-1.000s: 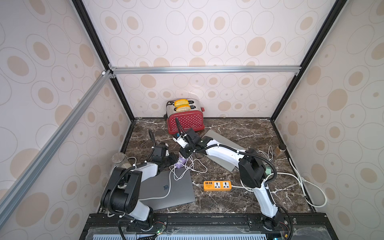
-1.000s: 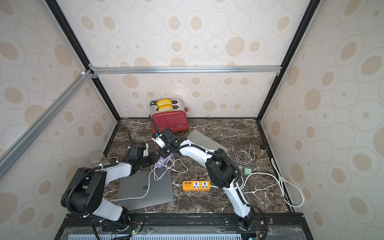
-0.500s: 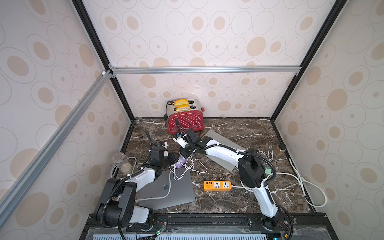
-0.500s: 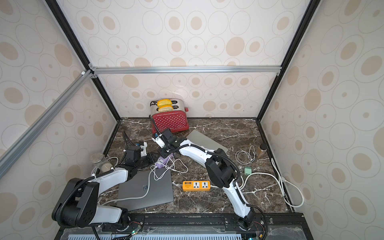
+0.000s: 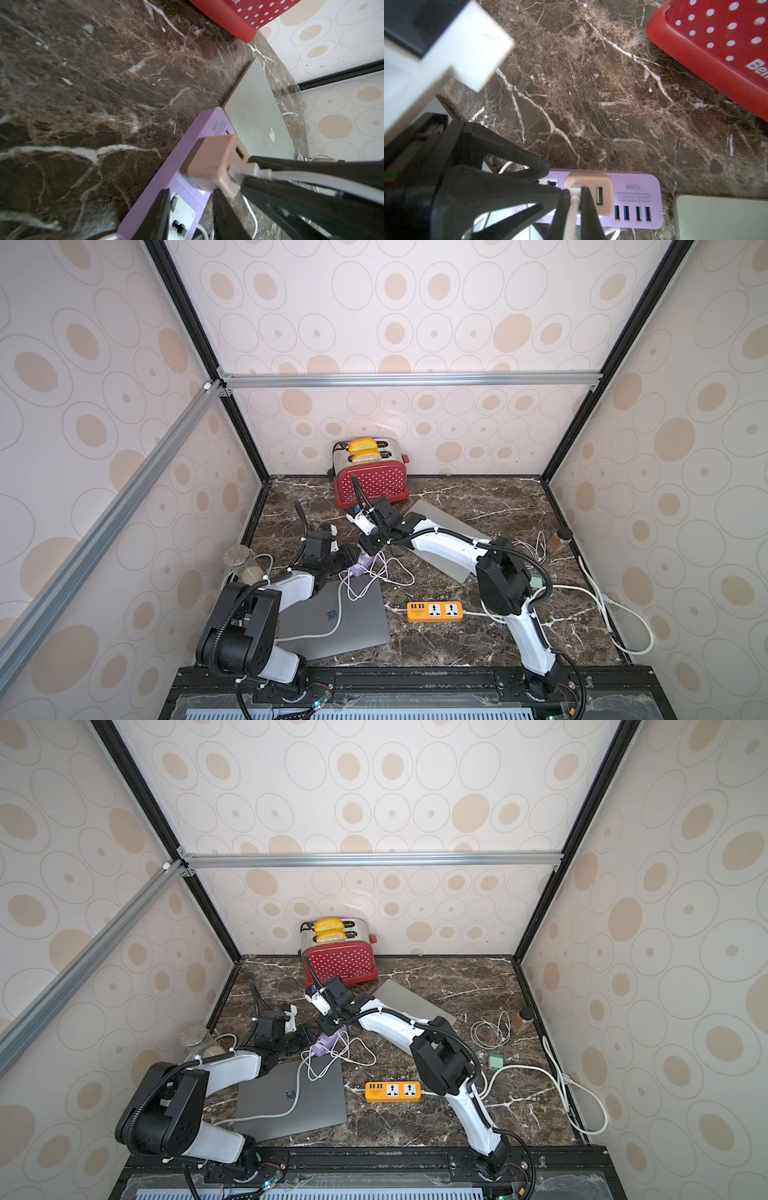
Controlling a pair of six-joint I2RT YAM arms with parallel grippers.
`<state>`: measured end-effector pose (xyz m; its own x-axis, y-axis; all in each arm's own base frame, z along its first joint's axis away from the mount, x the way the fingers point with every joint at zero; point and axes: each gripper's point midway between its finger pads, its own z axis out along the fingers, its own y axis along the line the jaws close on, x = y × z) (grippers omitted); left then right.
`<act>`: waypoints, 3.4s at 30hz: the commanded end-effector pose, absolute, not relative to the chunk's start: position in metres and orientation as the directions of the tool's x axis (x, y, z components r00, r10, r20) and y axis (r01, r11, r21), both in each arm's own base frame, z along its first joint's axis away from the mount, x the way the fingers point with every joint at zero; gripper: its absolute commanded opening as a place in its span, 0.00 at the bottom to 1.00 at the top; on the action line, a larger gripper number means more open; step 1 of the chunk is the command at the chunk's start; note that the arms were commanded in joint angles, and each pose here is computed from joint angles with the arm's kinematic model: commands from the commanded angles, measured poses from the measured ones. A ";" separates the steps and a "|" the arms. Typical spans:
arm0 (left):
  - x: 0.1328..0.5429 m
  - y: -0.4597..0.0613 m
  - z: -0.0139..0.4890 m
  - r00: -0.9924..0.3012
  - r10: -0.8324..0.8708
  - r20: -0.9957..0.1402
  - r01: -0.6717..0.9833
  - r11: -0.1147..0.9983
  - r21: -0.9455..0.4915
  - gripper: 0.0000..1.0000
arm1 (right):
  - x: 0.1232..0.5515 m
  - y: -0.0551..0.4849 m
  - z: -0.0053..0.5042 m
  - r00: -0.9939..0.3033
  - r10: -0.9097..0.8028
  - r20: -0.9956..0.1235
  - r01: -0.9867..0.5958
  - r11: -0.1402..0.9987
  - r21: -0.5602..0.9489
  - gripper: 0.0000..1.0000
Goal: Unplug the laptop charger
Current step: Remove the plug from the socket.
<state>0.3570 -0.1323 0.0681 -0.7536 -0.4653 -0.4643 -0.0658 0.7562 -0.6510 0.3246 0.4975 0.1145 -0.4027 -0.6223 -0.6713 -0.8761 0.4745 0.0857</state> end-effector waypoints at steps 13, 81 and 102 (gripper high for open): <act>0.372 -0.147 0.108 -0.662 -0.570 -0.487 0.040 0.621 -0.783 0.40 | 0.300 0.509 0.106 -0.426 -0.619 -0.660 -0.889 0.423 0.177 0.00; 0.352 -0.127 0.012 -0.723 -0.655 -0.221 -0.222 0.523 -0.823 0.41 | 0.305 0.500 0.112 -0.409 -0.633 -0.658 -0.892 0.431 0.139 0.00; 0.343 -0.124 -0.015 -0.755 -0.632 -0.176 -0.297 0.569 -0.767 0.39 | 0.316 0.500 0.120 -0.369 -0.686 -0.627 -0.879 0.477 -0.003 0.00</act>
